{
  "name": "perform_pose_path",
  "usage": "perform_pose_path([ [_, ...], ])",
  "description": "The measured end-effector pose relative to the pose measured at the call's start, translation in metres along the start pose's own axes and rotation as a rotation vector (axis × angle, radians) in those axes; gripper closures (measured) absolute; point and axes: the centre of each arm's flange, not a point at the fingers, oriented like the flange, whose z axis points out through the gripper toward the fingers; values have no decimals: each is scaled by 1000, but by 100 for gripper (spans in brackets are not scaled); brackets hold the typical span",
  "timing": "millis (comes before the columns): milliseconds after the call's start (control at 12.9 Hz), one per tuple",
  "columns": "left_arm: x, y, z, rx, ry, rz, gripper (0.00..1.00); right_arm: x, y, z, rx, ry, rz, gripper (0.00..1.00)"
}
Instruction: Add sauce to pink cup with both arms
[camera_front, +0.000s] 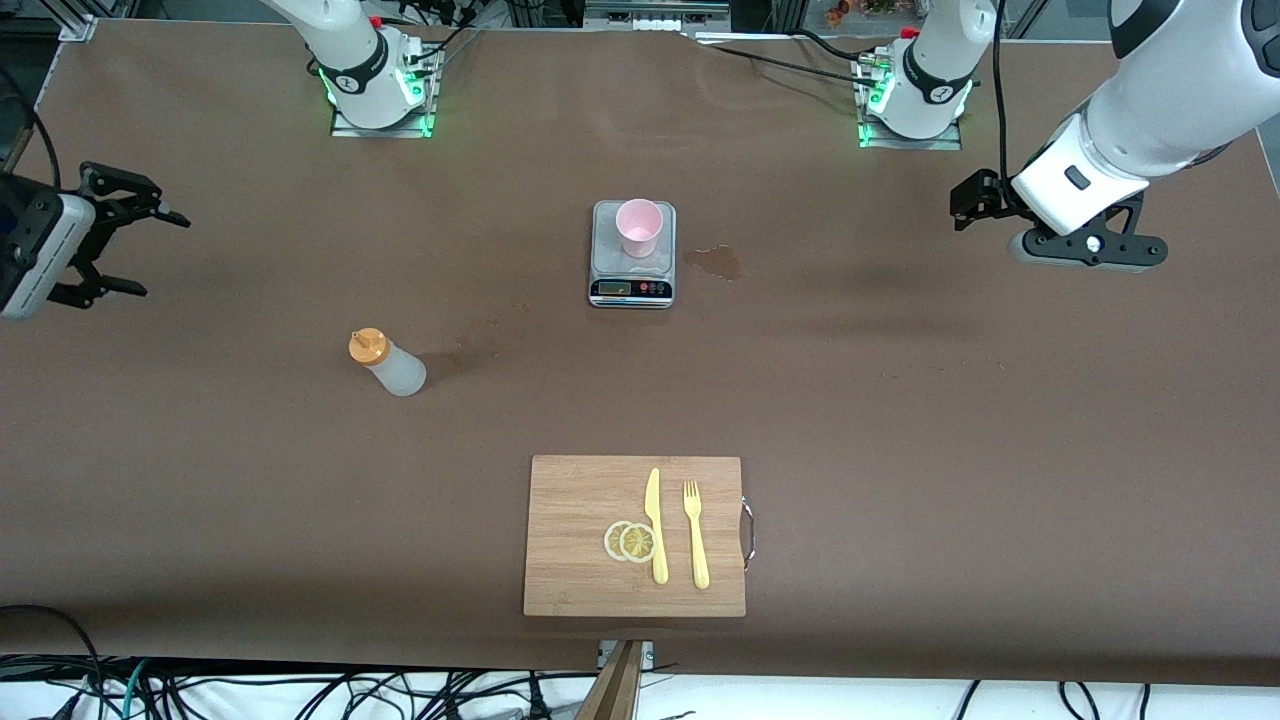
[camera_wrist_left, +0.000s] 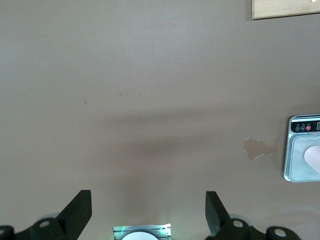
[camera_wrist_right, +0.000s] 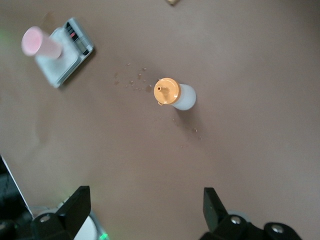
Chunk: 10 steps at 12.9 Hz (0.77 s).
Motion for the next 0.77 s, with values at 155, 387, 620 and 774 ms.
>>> perform_pose_path([
  [155,0,0,0,0,0,0,0,9,-28,-15,-72,-26,170,0],
  [387,0,0,0,0,0,0,0,22,-61,-27,-152,-29,421,0],
  [620,0,0,0,0,-1,0,0,30,-69,-25,-181,-27,505,0],
  [774,0,0,0,0,-1,0,0,30,-67,-26,-190,-23,515,0],
])
